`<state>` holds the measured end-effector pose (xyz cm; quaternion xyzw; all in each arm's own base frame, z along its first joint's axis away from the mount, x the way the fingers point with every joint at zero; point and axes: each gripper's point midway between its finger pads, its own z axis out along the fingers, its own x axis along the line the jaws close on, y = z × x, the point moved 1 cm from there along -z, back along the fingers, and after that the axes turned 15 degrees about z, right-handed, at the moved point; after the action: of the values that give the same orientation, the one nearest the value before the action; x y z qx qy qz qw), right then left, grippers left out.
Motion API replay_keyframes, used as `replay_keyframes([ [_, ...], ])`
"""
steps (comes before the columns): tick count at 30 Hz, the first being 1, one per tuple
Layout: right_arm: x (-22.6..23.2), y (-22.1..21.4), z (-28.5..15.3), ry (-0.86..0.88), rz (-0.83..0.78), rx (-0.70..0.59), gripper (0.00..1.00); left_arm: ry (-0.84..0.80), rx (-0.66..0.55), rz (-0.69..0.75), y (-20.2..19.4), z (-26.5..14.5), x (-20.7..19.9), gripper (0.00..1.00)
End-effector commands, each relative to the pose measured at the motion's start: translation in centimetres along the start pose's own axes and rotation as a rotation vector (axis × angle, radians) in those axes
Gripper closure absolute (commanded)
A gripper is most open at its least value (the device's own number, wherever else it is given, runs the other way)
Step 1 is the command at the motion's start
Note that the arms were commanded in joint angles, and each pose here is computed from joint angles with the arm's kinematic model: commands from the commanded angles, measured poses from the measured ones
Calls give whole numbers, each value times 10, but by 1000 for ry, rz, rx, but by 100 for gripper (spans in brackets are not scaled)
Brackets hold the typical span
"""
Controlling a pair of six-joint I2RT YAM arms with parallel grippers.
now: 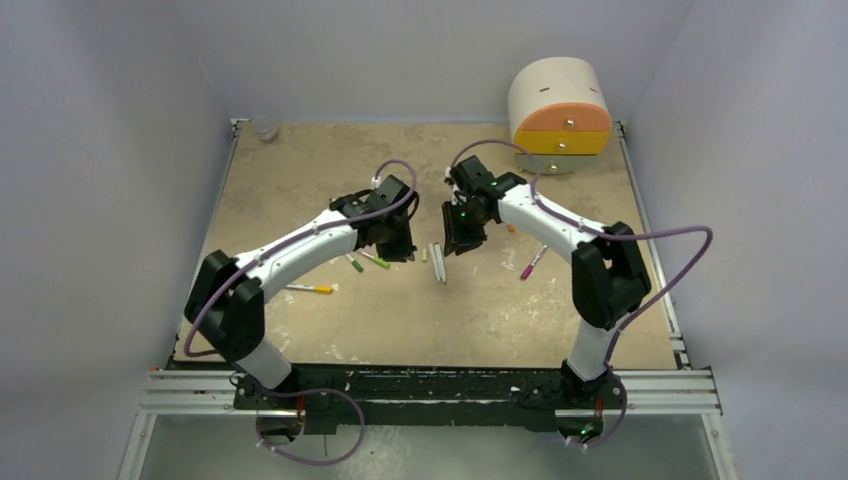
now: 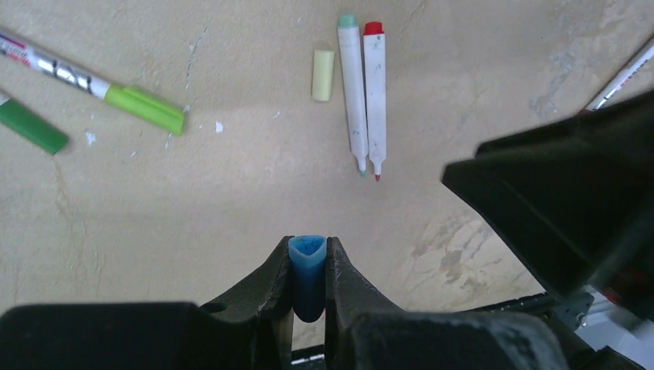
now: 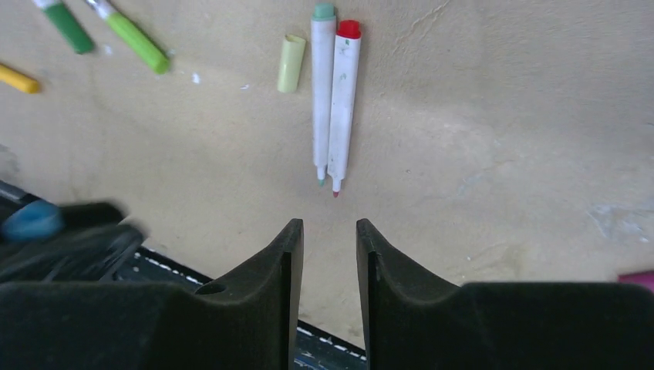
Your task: Open the pen caps
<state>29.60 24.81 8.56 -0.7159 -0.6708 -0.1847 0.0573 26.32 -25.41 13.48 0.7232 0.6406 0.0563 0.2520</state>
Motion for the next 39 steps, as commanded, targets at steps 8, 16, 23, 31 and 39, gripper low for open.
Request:
replay_keyframes([
  [8,-42,15,-69,25,103,-131,66,11,-60,111,42,51,-14,100],
  [16,-55,7,-74,26,127,-137,65,63,8,166,29,77,-2,99],
  [23,-57,6,-73,32,129,-134,65,80,41,186,21,83,3,95],
  [31,-55,6,-72,40,126,-129,65,84,50,187,19,86,5,89],
  [39,-54,5,-70,49,125,-122,65,86,54,192,18,88,5,85],
])
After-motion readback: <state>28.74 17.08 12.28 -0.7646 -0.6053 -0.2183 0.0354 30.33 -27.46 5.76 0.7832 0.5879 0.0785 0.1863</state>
